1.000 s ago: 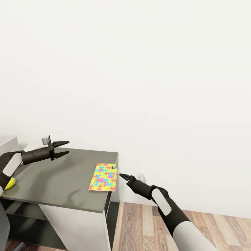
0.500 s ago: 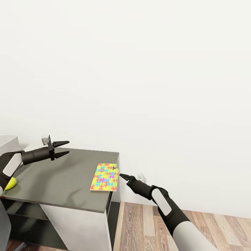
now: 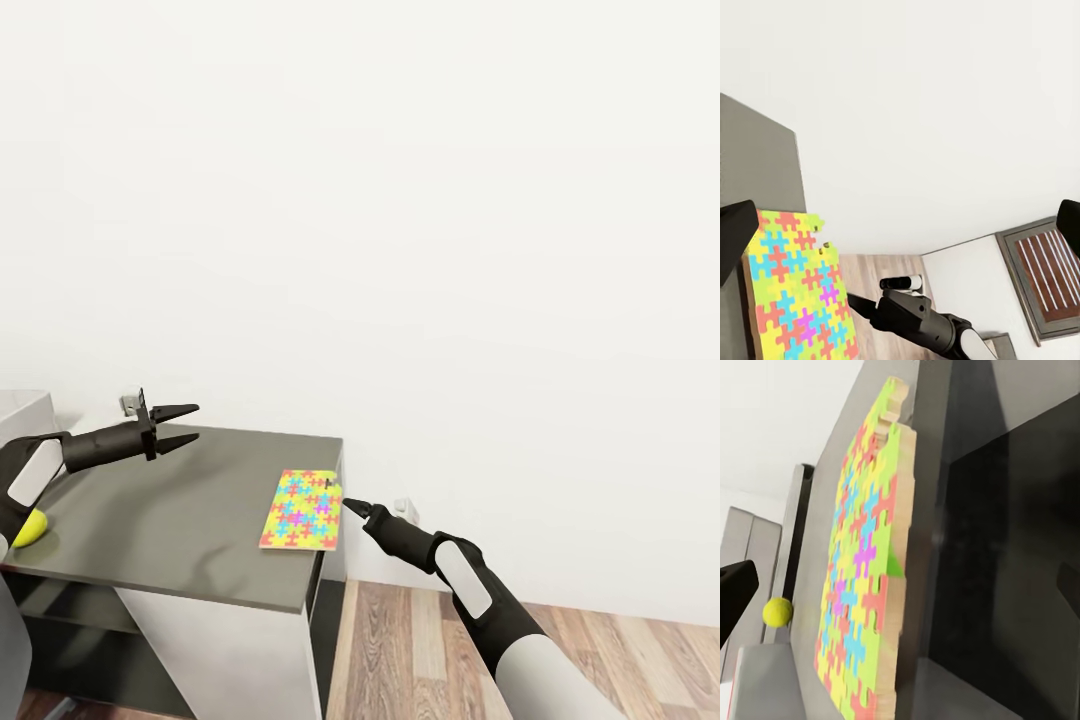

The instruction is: Put all the toys in the child's room - the three board games (two on the bed and one on the table), the two jigsaw puzzles on the table, and the tennis ball on the table - inside the toy box on the table in the child's room.

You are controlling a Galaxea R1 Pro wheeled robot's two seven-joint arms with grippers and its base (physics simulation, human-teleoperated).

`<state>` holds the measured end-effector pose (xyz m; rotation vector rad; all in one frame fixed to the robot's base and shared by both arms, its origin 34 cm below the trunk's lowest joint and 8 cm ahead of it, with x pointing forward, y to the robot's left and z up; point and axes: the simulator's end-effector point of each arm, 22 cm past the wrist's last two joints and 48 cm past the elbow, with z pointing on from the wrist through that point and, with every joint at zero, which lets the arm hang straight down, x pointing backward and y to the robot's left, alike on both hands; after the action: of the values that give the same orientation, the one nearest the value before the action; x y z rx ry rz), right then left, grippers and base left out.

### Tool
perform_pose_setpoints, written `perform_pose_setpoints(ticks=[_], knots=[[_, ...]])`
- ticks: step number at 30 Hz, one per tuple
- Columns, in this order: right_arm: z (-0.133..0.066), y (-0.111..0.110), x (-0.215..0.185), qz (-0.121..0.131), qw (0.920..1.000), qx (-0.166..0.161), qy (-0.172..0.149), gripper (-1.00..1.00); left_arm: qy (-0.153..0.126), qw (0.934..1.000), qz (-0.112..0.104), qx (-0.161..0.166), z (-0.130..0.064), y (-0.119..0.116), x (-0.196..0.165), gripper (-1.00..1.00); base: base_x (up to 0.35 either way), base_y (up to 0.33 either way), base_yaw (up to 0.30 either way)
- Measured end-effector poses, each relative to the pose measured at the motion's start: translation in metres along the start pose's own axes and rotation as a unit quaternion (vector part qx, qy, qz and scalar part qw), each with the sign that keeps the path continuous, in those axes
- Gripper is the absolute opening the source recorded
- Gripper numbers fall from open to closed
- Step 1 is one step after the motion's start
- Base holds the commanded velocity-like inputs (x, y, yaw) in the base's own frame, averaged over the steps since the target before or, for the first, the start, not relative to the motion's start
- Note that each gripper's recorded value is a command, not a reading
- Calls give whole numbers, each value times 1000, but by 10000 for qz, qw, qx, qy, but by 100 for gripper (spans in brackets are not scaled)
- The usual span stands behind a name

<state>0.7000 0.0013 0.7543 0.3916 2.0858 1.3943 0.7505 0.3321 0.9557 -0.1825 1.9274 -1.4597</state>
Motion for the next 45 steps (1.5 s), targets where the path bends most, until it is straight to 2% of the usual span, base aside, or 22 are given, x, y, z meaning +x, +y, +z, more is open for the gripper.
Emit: perform_pose_setpoints(ticks=[45], knots=[[0, 0, 0, 1, 10000, -1, 0, 100, 9, 10000, 2, 8, 2, 0, 1, 100, 6, 24, 0]])
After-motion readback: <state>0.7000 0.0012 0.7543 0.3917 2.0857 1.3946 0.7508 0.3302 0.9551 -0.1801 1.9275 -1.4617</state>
